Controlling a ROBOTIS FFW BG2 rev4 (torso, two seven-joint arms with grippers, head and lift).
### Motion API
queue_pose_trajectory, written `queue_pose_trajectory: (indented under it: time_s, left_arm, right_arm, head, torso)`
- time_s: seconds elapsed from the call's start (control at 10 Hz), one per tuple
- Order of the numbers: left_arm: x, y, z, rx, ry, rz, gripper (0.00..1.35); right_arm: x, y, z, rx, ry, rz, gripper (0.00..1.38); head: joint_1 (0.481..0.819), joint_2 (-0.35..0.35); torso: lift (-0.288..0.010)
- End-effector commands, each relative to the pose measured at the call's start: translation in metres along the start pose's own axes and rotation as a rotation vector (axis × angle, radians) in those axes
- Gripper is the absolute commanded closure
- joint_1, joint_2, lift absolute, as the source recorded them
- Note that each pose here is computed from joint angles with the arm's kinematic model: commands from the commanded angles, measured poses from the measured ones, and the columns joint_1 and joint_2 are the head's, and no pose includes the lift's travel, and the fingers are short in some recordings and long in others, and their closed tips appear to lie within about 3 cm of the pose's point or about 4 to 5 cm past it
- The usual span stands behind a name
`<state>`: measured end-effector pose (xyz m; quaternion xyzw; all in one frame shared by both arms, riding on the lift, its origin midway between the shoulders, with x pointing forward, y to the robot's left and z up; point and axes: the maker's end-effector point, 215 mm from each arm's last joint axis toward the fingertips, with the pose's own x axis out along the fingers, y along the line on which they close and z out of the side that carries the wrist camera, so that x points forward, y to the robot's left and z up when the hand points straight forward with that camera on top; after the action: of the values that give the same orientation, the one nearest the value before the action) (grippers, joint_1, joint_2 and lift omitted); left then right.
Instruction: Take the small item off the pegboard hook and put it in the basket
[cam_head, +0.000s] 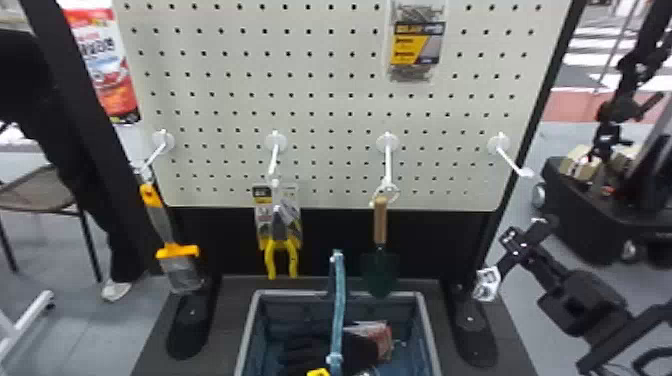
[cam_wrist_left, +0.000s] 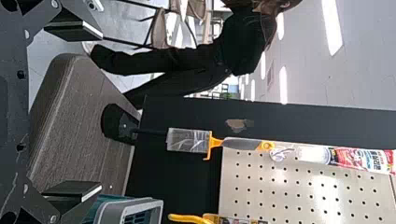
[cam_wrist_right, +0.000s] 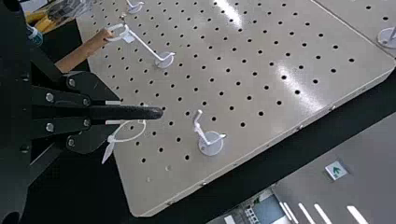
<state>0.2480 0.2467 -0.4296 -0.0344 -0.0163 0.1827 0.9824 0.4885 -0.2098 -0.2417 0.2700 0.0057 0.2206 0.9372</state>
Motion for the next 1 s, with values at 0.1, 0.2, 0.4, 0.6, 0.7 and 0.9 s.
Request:
queue_pose_trajectory:
  time_s: [0.1, 0.2, 0.4, 0.6, 0.7, 0.9]
  left_arm:
    - [0.0, 0.0, 0.0, 0.0, 0.0, 0.0, 0.17]
    - [0.0, -0.002, 0.0, -0.002, 0.0, -0.002, 0.17]
    - [0.001, -0.003, 0.0, -0.003, 0.0, -0.003, 0.17]
    - [0.001, -0.005, -0.002, -0.003, 0.004, -0.008, 0.17]
    - [0.001, -0.007, -0.001, -0.004, 0.003, -0.013, 0.17]
    - [0.001, -0.008, -0.001, -0.006, 0.004, -0.013, 0.17]
  right_arm:
    - [0.006, 0.003, -0.031, 0.066, 0.025, 0.011, 1.27]
    - [0.009, 0.003, -0.039, 0.078, 0.033, 0.015, 1.27]
    - [0.023, 0.013, -0.062, 0.123, 0.068, 0.052, 1.27]
    - [0.039, 0.022, -0.094, 0.176, 0.115, 0.098, 1.27]
    - [0.042, 0.026, -0.102, 0.185, 0.129, 0.111, 1.27]
    - [0.046, 0.033, -0.124, 0.216, 0.167, 0.137, 1.27]
  head:
    - [0.549, 0.0]
    - [0.549, 0.0]
    - [0.549, 0.0]
    - [0.549, 0.0]
    - [0.549, 0.0]
    - [0.549, 0.0]
  torso:
    - [-0.1]
    - [-0.1]
    - [-0.1]
    - [-0.1]
    - [-0.1]
    - [-0.1]
